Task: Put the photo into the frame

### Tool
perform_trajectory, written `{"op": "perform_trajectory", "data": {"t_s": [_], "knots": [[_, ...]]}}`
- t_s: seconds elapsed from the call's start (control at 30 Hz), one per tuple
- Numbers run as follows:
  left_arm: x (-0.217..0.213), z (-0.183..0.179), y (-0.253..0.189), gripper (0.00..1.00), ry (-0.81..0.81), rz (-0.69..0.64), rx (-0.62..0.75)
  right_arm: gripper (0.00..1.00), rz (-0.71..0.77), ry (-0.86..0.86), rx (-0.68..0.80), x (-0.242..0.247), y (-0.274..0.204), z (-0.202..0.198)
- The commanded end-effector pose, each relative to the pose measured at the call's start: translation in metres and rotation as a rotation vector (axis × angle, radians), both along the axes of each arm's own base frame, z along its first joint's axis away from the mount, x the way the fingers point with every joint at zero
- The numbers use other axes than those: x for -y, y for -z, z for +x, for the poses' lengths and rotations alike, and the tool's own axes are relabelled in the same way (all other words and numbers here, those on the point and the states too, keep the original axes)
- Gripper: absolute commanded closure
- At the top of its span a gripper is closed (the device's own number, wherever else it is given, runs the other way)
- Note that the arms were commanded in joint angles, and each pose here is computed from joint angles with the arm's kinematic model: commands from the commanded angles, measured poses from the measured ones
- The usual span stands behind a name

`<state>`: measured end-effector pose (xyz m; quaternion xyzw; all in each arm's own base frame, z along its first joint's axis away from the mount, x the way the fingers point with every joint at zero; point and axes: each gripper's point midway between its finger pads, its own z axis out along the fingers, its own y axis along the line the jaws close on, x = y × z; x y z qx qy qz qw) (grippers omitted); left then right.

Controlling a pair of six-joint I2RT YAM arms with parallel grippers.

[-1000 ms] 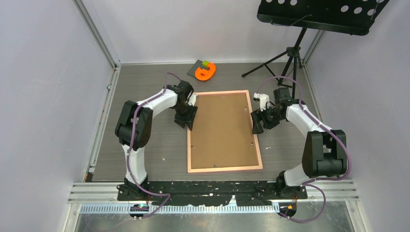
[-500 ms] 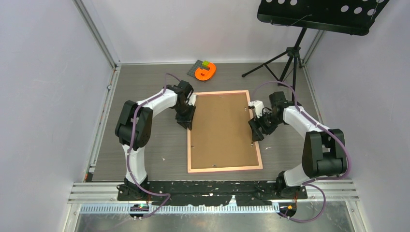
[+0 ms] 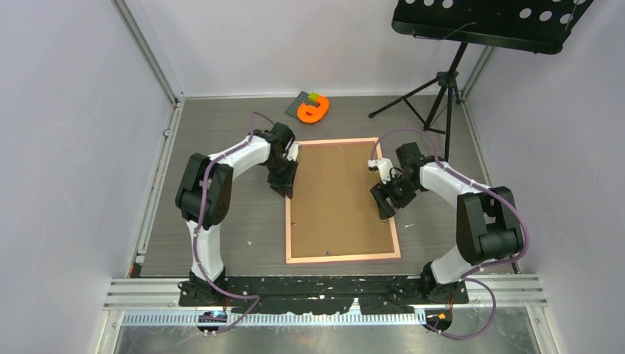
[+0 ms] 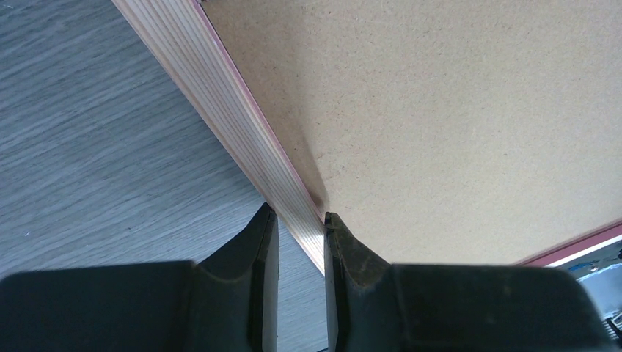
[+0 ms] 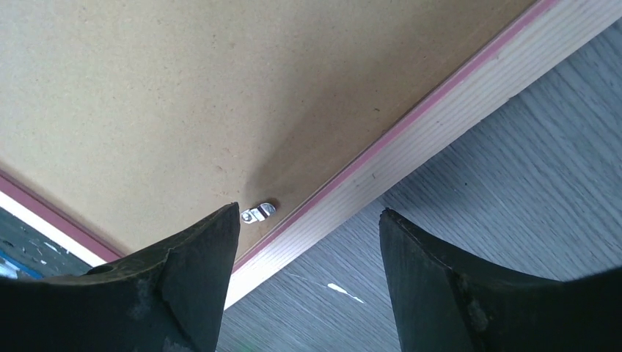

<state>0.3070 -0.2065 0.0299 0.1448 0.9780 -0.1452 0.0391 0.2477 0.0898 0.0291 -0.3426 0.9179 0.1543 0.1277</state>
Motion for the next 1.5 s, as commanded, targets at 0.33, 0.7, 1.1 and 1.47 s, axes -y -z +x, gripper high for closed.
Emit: {"op": "perform_trajectory", "data": {"t_s": [0.33,0.7,1.1,1.47], "knots": [[0.005,0.002,0.005,0.98,0.040,0.002,0.014,0.26,-0.077,0.039,0.036,-0.002,0.006,0.013],[0.004,0.003,0.004,1.00,0.043,0.005,0.021,0.31,-0.102,0.022,0.042,0.004,0.008,0.011],[0.003,0.004,0.005,1.00,0.045,0.012,0.018,0.33,-0.144,-0.061,0.053,0.013,0.009,0.004],[0.002,0.004,0.005,1.00,0.044,0.018,0.023,0.34,-0.167,-0.143,0.057,0.019,0.008,-0.001]]}}
